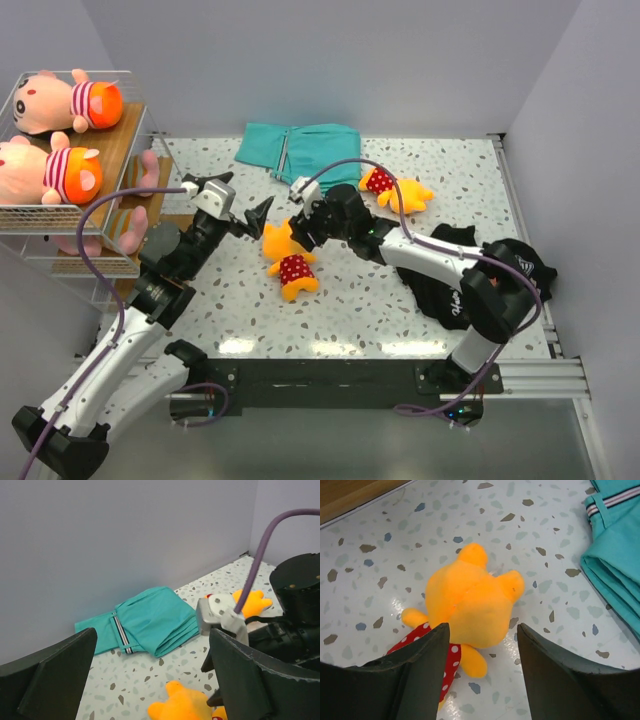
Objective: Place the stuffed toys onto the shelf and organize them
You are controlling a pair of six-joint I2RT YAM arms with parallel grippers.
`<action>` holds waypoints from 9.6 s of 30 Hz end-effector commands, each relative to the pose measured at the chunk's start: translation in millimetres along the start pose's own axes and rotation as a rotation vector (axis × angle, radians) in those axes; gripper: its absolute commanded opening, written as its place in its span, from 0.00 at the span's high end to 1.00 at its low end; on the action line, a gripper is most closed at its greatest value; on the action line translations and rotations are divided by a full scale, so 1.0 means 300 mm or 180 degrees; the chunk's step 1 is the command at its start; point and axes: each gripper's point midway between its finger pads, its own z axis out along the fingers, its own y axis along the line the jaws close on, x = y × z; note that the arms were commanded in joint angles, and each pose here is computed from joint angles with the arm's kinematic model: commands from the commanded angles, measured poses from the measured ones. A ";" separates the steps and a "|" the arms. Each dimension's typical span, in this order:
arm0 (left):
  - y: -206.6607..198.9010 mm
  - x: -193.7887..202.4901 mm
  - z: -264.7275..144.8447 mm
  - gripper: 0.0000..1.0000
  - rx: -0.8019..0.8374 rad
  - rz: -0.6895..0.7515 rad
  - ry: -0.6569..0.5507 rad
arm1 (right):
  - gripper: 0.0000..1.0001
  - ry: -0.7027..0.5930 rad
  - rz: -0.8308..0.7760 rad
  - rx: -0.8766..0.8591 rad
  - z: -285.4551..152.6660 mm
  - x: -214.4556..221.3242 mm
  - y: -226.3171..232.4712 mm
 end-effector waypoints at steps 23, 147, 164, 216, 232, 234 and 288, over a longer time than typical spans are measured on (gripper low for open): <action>0.018 -0.080 -0.012 0.00 -0.0117 -0.0141 -0.0314 | 0.53 0.0276 -0.1713 -0.0442 0.018 0.240 0.279; 0.599 0.832 -0.203 1.00 -0.2062 0.2551 0.3901 | 0.01 -0.1832 0.1891 0.0539 -0.589 -0.338 -0.090; 0.653 0.972 -0.151 1.00 -0.2030 0.2314 0.4011 | 0.01 -0.1889 0.1849 0.0577 -0.615 -0.345 -0.094; 0.563 1.017 -0.078 0.69 -0.1446 0.2021 0.4062 | 0.01 -0.1661 0.1861 0.0560 -0.551 -0.321 -0.095; 0.543 1.086 -0.222 1.00 -0.1387 0.1920 0.4599 | 0.01 -0.1756 0.1851 0.0506 -0.586 -0.340 -0.082; 0.544 1.068 -0.238 1.00 -0.1414 0.1924 0.4600 | 0.01 -0.1762 0.1860 0.0502 -0.586 -0.342 -0.082; -0.030 0.256 0.154 0.10 0.0166 -0.1033 0.1190 | 0.44 0.1141 0.1017 0.3536 -0.147 0.241 -1.044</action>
